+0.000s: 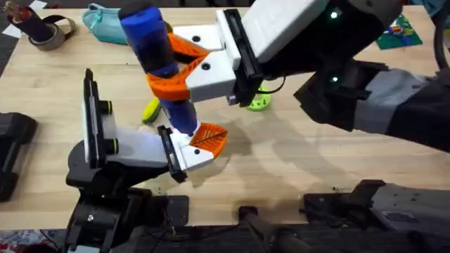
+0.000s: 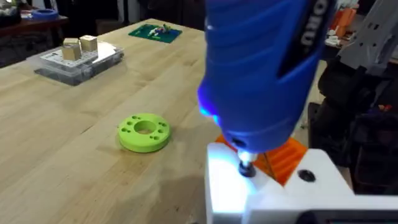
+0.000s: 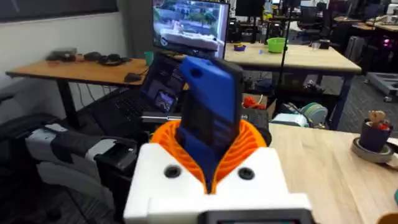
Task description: Pick up the gripper from the table and insert it into the empty holder that is missing its gripper. Then pick up a screw, insert it into the mounting hole, and use the screwdriver to tighten it. Finally, clean up the table by picking up the vegetable and placing it into the bucket.
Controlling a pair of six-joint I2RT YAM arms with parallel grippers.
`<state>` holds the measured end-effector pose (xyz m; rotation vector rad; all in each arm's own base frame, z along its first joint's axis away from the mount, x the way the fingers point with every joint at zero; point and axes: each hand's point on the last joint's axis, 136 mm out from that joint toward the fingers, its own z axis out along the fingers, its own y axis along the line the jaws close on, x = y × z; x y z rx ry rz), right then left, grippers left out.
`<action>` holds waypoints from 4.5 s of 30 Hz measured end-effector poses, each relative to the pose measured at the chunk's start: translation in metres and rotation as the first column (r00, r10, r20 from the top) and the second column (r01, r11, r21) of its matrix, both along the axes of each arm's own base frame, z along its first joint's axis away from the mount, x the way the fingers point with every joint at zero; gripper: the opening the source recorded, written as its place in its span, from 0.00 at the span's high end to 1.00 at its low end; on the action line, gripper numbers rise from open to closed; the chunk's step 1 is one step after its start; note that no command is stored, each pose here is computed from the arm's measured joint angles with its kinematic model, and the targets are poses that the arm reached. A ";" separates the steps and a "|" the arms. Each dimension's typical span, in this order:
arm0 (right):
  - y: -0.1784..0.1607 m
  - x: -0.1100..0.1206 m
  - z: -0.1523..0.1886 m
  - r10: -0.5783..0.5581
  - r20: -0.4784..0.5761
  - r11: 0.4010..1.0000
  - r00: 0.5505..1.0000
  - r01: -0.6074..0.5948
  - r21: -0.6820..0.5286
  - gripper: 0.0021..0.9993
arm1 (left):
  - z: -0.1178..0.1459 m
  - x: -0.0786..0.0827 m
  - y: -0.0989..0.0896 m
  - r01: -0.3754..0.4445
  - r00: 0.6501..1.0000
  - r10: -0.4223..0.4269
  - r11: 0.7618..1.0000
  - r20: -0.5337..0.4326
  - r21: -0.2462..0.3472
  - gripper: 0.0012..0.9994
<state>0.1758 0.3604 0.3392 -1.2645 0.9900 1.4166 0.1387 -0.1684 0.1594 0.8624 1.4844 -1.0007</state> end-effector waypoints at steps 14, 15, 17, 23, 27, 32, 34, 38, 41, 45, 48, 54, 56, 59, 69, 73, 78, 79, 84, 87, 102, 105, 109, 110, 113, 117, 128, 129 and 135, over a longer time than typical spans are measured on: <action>-0.004 -0.010 -0.002 0.036 0.060 0.999 0.998 -0.037 0.012 0.98 | -0.001 -0.002 -0.001 0.010 1.000 -0.010 1.000 -0.012 -0.003 0.99; -0.005 -0.011 -0.003 0.036 0.063 0.999 0.997 -0.037 0.013 0.98 | -0.001 -0.002 -0.001 0.011 1.000 -0.011 1.000 -0.013 -0.004 0.99; -0.006 -0.012 -0.003 0.035 0.069 0.999 0.997 -0.037 0.015 0.98 | -0.001 -0.002 -0.001 0.014 1.000 -0.014 1.000 -0.014 -0.004 0.99; -0.007 -0.015 -0.004 0.055 0.068 0.998 0.996 -0.056 0.008 0.98 | -0.002 -0.003 -0.001 0.020 0.999 -0.021 1.000 -0.024 -0.005 0.99; -0.008 -0.011 -0.004 0.043 0.022 0.999 0.999 -0.043 0.000 0.98 | -0.002 -0.004 -0.002 0.026 0.999 -0.026 1.000 -0.025 -0.006 0.99; -0.010 -0.003 -0.005 0.023 -0.034 1.000 0.999 -0.023 -0.014 0.98 | -0.001 -0.004 -0.002 0.027 0.999 -0.027 1.000 -0.024 -0.006 0.99; -0.010 -0.002 -0.005 0.018 -0.047 1.000 0.999 -0.019 -0.017 0.98 | -0.001 -0.004 -0.002 0.028 0.999 -0.028 1.000 -0.025 -0.006 0.99; -0.010 0.005 -0.008 -0.005 -0.095 0.999 0.995 0.002 -0.035 0.98 | -0.001 -0.005 -0.002 0.033 0.999 -0.034 0.999 -0.027 -0.007 0.99; -0.011 0.015 -0.012 -0.048 -0.135 0.998 0.990 0.040 -0.054 0.98 | -0.002 -0.006 -0.003 0.036 0.999 -0.036 0.999 -0.032 -0.009 0.99; -0.010 0.013 -0.013 -0.044 -0.129 0.998 0.991 0.037 -0.057 0.98 | -0.003 -0.006 -0.003 0.037 0.998 -0.038 0.999 -0.057 -0.014 0.99; -0.011 0.013 -0.013 -0.042 -0.124 0.998 0.991 0.035 -0.056 0.98 | -0.003 -0.006 -0.003 0.040 0.998 -0.041 0.999 -0.056 -0.014 0.99; -0.011 0.007 -0.009 -0.019 -0.091 0.999 0.996 0.016 -0.036 0.98 | -0.003 -0.005 -0.003 0.036 0.998 -0.037 0.999 -0.055 -0.013 0.99; -0.011 0.000 -0.006 0.009 -0.055 1.000 0.998 -0.010 -0.015 0.98 | -0.003 -0.005 -0.003 0.036 0.998 -0.037 0.999 -0.051 -0.012 0.99; -0.012 -0.009 -0.004 0.043 -0.022 0.999 0.999 -0.043 -0.002 0.98 | -0.003 -0.005 -0.003 0.037 0.998 -0.037 0.999 -0.042 -0.009 0.99; -0.013 -0.013 -0.004 0.069 -0.011 0.998 0.998 -0.069 -0.003 0.98 | -0.002 -0.006 -0.003 0.039 0.999 -0.039 0.999 -0.030 -0.005 0.99; -0.010 -0.009 0.002 0.076 -0.032 0.997 0.997 -0.077 -0.009 0.98 | -0.001 -0.005 -0.003 0.032 0.999 -0.032 0.999 -0.017 -0.005 0.99; -0.003 0.009 0.034 0.087 -0.127 0.995 0.988 -0.093 -0.046 0.98 | 0.000 -0.002 -0.001 0.014 1.000 -0.014 1.000 -0.006 -0.003 0.99; -0.004 0.015 0.045 0.077 -0.140 0.995 0.987 -0.085 -0.050 0.98 | 0.000 -0.002 -0.001 0.012 1.000 -0.012 1.000 -0.006 -0.003 0.99; -0.018 0.034 0.118 0.012 -0.086 0.999 0.996 -0.015 -0.035 0.98 | 0.000 0.000 0.000 0.000 1.000 0.000 1.000 -0.005 -0.002 0.99; -0.021 0.023 0.135 0.015 -0.038 0.999 0.999 -0.016 -0.030 0.98 | 0.000 0.000 0.000 -0.002 1.000 0.002 1.000 -0.005 -0.002 0.99; -0.008 0.027 0.101 -0.007 0.023 0.994 1.000 0.010 -0.107 0.98 | 0.000 0.000 0.000 -0.002 1.000 0.002 1.000 -0.004 -0.002 0.99; -0.006 0.020 0.101 0.014 0.078 0.996 0.997 -0.006 -0.095 0.98 | 0.000 0.000 0.000 -0.002 1.000 0.002 1.000 -0.005 -0.002 0.99; -0.001 0.010 0.101 0.041 0.154 0.997 0.987 -0.029 -0.077 0.98 | 0.000 0.000 0.000 -0.002 1.000 0.002 1.000 -0.005 -0.002 0.99; 0.001 0.007 0.101 0.048 0.167 0.997 0.985 -0.036 -0.075 0.98 | 0.000 0.000 0.000 -0.002 1.000 0.002 1.000 -0.005 -0.002 0.99; 0.004 0.001 0.096 0.066 0.187 0.996 0.980 -0.053 -0.074 0.98 | 0.000 0.000 0.000 -0.002 1.000 0.002 1.000 -0.005 -0.002 0.99; 0.005 0.000 0.082 0.075 0.182 0.994 0.980 -0.060 -0.087 0.98 | 0.000 0.000 0.000 -0.002 1.000 0.002 1.000 -0.005 -0.002 0.99; 0.019 0.006 0.065 -0.020 0.176 1.000 0.984 0.019 0.004 0.98 | 0.000 0.000 0.000 -0.002 1.000 0.002 1.000 -0.005 -0.002 0.99; 0.019 0.006 0.064 -0.025 0.175 1.000 0.984 0.022 0.017 0.98 | 0.000 0.000 0.000 -0.002 1.000 0.002 1.000 -0.006 -0.002 0.99; 0.017 0.005 0.048 -0.017 0.102 1.000 0.995 0.015 0.017 0.98 | 0.000 0.000 0.000 -0.002 1.000 0.002 1.000 -0.005 -0.002 0.99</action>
